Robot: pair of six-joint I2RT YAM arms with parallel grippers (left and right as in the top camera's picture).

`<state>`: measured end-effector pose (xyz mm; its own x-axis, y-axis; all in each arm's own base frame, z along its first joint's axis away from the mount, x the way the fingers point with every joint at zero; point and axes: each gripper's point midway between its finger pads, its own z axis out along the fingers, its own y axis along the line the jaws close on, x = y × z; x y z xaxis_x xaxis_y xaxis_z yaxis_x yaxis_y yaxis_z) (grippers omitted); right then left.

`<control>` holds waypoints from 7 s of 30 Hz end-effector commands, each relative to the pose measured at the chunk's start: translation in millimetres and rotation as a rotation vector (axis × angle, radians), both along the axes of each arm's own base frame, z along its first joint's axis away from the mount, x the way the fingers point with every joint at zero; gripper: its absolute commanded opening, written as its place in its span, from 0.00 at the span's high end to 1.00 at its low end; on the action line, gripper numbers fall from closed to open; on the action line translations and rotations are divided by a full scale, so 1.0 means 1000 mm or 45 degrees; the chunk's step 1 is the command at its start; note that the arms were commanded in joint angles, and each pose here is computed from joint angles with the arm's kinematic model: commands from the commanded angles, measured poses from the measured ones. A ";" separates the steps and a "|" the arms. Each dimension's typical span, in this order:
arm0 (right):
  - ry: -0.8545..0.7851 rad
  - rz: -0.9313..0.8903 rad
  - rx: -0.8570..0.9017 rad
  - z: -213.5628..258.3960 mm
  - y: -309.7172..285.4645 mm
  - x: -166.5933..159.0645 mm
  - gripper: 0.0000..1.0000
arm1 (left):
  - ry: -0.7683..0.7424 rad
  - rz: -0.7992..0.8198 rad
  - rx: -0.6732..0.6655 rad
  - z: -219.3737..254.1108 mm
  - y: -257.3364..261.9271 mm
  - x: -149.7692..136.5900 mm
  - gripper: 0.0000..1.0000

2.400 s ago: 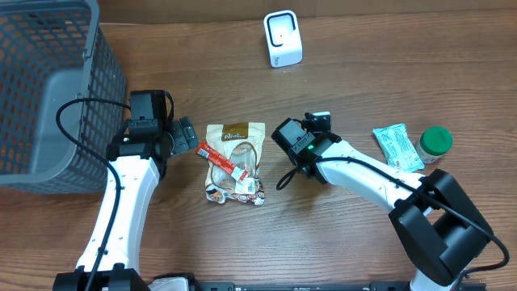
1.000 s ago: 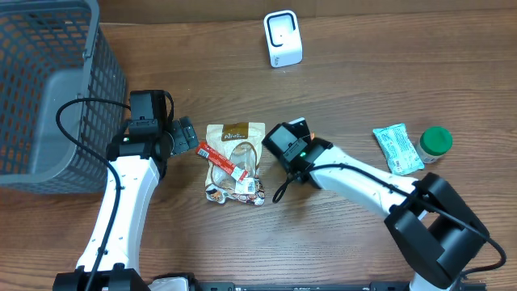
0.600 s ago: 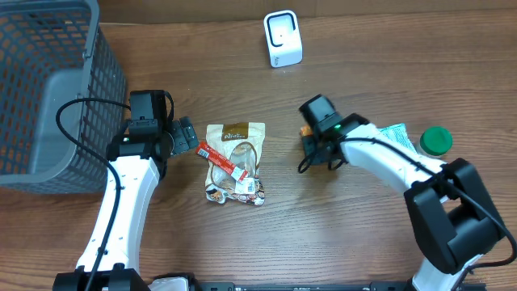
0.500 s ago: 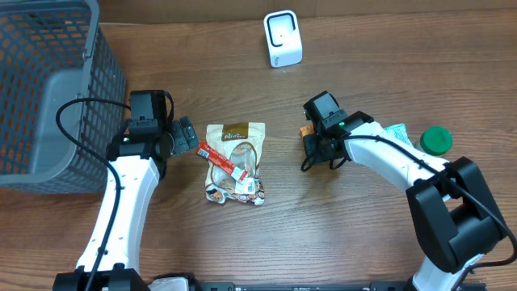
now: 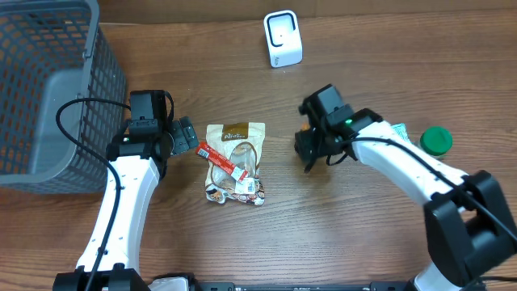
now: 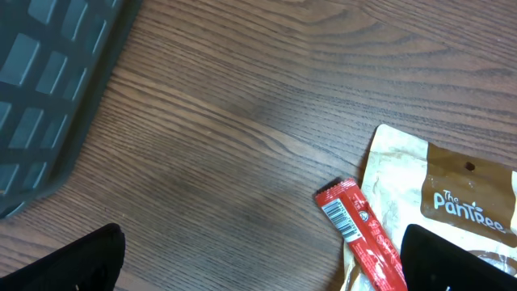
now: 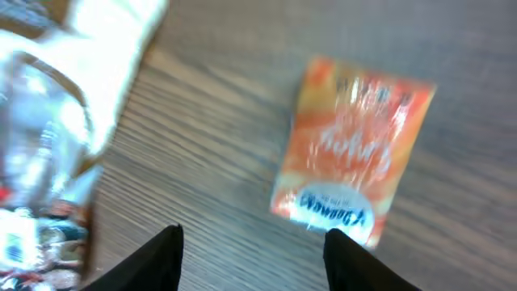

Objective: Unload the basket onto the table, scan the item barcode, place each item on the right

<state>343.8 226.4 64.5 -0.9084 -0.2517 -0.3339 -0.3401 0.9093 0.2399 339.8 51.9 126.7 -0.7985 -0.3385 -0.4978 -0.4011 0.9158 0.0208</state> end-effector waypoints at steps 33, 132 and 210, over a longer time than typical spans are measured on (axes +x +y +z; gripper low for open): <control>0.098 -0.163 0.034 -0.037 -0.022 0.029 0.53 | -0.012 0.001 0.014 0.004 0.002 0.003 0.00; -1.166 0.338 -0.378 0.220 0.005 0.214 0.96 | -0.012 0.001 0.014 0.004 0.002 0.003 0.00; 0.360 -0.434 -0.520 0.057 -0.096 0.019 0.96 | -0.012 0.001 0.014 0.004 0.002 0.003 0.00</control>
